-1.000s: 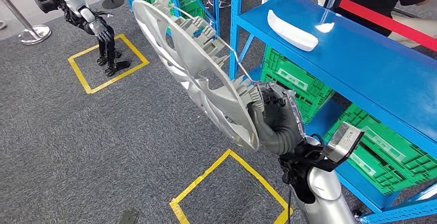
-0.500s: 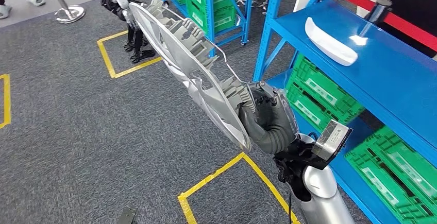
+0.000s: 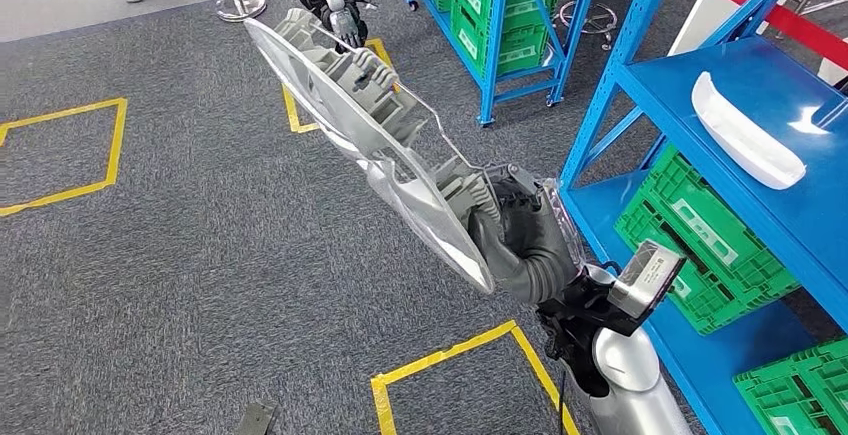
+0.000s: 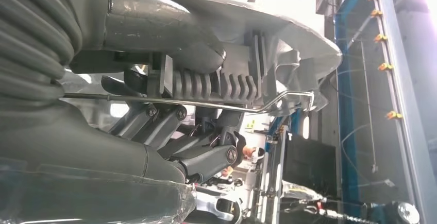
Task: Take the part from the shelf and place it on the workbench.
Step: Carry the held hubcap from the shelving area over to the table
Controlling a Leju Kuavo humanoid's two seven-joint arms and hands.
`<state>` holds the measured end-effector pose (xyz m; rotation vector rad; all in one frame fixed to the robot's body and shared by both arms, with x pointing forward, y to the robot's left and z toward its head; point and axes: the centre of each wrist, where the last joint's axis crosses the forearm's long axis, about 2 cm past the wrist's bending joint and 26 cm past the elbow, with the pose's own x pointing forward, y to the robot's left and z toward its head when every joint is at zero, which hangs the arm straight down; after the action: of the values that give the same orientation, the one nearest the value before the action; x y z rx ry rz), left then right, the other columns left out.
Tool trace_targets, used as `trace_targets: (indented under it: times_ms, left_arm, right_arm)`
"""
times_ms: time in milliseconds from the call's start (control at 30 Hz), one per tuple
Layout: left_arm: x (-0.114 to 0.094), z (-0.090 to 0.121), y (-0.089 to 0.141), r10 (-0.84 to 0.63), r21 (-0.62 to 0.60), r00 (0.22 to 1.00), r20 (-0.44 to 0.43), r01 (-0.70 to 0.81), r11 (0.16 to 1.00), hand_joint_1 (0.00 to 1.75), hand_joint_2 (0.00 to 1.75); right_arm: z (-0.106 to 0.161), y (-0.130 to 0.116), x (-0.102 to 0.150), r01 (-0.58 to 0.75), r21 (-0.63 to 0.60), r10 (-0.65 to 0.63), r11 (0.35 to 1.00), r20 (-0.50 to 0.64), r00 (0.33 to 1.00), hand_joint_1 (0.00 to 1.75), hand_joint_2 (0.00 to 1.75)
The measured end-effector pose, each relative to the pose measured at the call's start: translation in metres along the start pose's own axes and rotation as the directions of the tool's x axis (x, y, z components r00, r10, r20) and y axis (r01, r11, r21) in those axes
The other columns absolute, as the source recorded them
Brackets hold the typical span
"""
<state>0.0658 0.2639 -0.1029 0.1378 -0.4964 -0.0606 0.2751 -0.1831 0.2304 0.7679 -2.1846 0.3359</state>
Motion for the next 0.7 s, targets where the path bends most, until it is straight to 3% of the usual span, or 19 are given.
trace_targets:
  times_ms: [700]
  left_arm:
    - [0.0084, -0.0031, 0.0000, 0.001, 0.004, 1.000, 0.031, -0.001, 1.000, 0.00, 1.75]
  right_arm:
    - [-0.0008, 0.0025, 0.0039, -0.002, 0.001, 0.002, 1.000, 0.016, 1.000, 1.75, 1.75]
